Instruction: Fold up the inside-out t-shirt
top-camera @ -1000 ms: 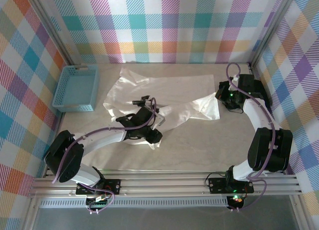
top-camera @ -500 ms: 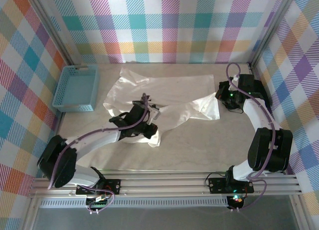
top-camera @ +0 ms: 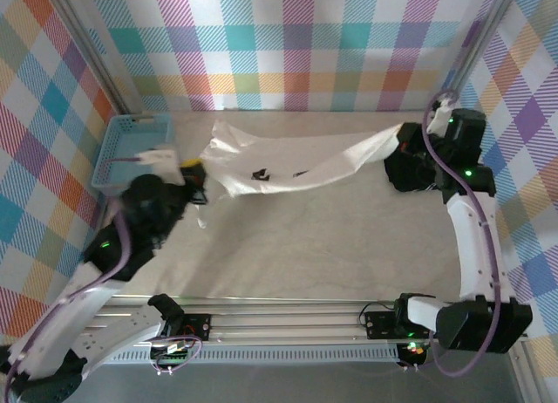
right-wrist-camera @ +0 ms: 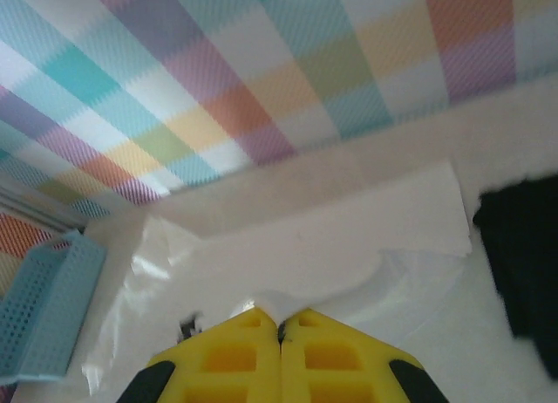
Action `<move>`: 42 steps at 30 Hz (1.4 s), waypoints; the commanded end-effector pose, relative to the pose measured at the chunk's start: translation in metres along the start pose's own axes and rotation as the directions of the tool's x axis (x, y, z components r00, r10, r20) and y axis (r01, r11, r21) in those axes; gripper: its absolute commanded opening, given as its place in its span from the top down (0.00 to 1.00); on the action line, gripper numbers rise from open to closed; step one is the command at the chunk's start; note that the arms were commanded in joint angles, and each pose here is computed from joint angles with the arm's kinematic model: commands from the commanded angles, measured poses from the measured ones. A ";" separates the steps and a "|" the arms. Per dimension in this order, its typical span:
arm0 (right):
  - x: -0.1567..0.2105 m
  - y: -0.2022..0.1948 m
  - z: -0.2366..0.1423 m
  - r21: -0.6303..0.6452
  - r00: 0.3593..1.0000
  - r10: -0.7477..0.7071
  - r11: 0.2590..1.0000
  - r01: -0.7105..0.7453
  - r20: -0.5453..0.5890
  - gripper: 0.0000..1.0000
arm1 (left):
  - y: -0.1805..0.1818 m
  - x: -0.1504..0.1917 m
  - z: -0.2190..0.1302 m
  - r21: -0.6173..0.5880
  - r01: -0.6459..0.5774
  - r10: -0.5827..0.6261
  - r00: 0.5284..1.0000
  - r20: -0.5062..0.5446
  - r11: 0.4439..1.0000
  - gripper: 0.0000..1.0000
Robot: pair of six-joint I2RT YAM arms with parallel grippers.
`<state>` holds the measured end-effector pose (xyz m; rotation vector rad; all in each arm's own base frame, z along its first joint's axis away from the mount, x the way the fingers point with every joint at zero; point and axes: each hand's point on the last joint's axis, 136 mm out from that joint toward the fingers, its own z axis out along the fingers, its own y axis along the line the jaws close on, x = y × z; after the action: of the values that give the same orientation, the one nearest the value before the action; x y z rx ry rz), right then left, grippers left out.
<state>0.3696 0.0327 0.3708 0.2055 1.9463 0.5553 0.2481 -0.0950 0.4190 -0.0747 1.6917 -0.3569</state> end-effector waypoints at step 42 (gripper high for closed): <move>-0.090 0.089 -0.146 -0.029 0.925 -0.210 0.973 0.230 0.316 1.00 | 0.039 -0.184 -0.071 -0.210 -0.037 0.093 0.961 0.262 0.977 1.00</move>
<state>0.3023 0.0346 0.5099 0.0547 1.6947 0.4538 0.2482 -0.0064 0.5706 -0.1895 1.5530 -0.0728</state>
